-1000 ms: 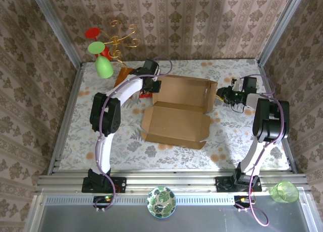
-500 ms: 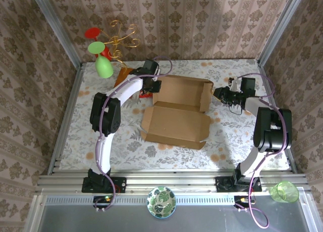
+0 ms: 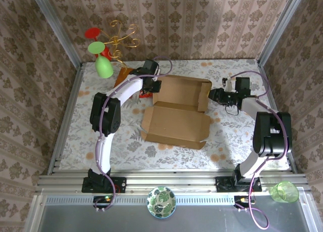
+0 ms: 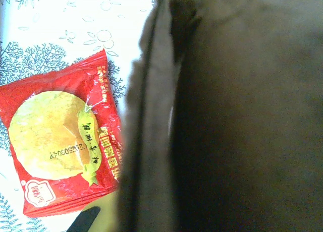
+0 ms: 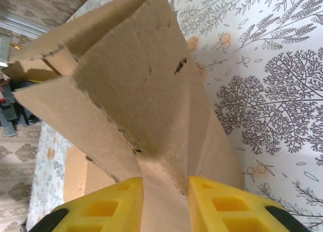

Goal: Fold the paper box

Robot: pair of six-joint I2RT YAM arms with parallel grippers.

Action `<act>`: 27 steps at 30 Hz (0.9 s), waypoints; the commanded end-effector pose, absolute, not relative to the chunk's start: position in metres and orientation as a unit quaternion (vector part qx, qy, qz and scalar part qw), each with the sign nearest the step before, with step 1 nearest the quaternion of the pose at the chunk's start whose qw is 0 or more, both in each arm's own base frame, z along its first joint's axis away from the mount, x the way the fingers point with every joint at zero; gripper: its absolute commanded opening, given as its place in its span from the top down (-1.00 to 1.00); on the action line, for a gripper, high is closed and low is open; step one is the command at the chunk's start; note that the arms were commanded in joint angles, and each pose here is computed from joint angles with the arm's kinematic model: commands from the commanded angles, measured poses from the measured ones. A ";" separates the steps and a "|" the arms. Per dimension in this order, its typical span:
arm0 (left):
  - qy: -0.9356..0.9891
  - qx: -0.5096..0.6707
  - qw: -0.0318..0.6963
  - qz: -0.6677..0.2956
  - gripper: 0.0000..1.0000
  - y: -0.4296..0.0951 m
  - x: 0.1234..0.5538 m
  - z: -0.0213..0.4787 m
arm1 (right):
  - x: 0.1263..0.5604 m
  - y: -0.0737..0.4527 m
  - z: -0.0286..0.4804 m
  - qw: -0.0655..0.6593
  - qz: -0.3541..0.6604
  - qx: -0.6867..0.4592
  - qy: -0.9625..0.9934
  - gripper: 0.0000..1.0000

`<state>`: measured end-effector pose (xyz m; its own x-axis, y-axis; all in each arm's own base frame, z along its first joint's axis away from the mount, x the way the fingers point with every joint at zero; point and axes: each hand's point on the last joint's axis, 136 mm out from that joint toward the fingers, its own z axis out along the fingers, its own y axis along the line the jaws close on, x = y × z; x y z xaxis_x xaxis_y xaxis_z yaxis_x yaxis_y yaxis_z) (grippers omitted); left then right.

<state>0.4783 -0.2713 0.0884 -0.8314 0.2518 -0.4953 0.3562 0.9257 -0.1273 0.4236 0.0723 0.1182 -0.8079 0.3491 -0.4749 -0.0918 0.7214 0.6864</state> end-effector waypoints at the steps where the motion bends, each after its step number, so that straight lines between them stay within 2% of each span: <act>1: 0.956 0.166 0.217 -0.109 1.00 -0.274 0.471 0.073 | 0.429 0.067 0.115 0.303 0.330 0.056 0.892 0.34; 15: 0.954 0.176 0.217 -0.107 1.00 -0.275 0.470 0.075 | 0.449 0.069 0.106 0.304 0.265 0.029 0.915 0.06; 22: 0.954 0.181 0.215 -0.107 1.00 -0.276 0.470 0.075 | 0.458 0.075 0.104 0.303 0.236 0.013 0.923 0.02; 27: 0.953 0.184 0.214 -0.105 1.00 -0.277 0.470 0.076 | 0.462 0.074 0.092 0.292 0.194 0.013 0.936 0.05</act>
